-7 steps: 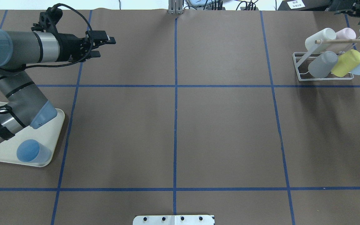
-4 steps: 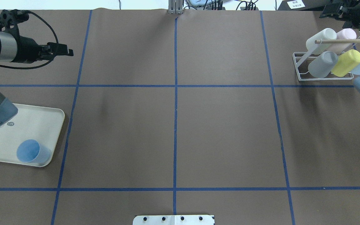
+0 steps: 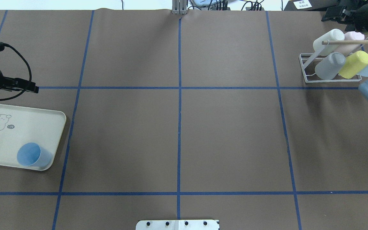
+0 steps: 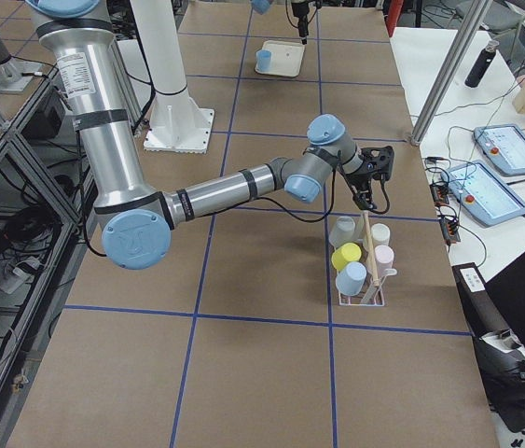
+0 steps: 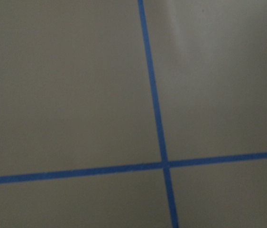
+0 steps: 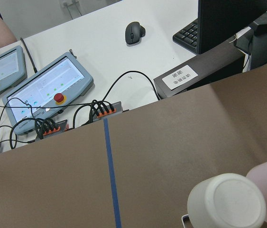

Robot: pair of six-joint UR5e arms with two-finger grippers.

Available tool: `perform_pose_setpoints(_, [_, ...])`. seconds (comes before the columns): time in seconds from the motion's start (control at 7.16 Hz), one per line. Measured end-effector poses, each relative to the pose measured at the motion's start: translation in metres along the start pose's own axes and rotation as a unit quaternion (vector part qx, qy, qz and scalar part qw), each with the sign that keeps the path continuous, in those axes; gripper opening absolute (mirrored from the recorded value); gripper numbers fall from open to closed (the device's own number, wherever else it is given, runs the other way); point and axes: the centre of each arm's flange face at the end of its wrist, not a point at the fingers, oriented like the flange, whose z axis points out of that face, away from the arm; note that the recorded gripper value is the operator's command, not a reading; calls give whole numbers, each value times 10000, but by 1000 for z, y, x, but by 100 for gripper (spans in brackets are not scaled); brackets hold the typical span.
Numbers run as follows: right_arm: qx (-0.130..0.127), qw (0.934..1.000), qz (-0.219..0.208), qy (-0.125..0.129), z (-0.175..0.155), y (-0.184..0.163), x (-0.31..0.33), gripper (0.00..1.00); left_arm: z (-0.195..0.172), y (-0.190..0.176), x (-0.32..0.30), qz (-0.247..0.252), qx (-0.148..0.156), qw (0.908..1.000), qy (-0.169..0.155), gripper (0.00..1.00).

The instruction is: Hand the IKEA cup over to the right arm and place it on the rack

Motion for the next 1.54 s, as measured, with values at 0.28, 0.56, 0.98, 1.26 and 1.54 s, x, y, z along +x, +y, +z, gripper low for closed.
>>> perform_pose_setpoints(0.28, [-20,10000,-22,-61,-7,5,-1,100,12,34,-7,19,-527,9986,75,100])
perform_pose_setpoints(0.56, [-55,9999,-45,-115,-14,12,-3,100,27,58,4,118,-896,9957,183,100])
perform_pose_setpoints(0.98, [-110,9998,-64,-130,-12,19,-5,100,27,91,7,208,-1266,9914,271,100])
perform_pose_setpoints(1.26, [-127,9998,-70,-122,-10,22,-5,100,16,103,10,231,-1384,9893,389,99])
perform_pose_setpoints(1.54, [-140,9998,-72,-109,-9,24,-3,100,26,115,7,240,-1558,9870,327,84])
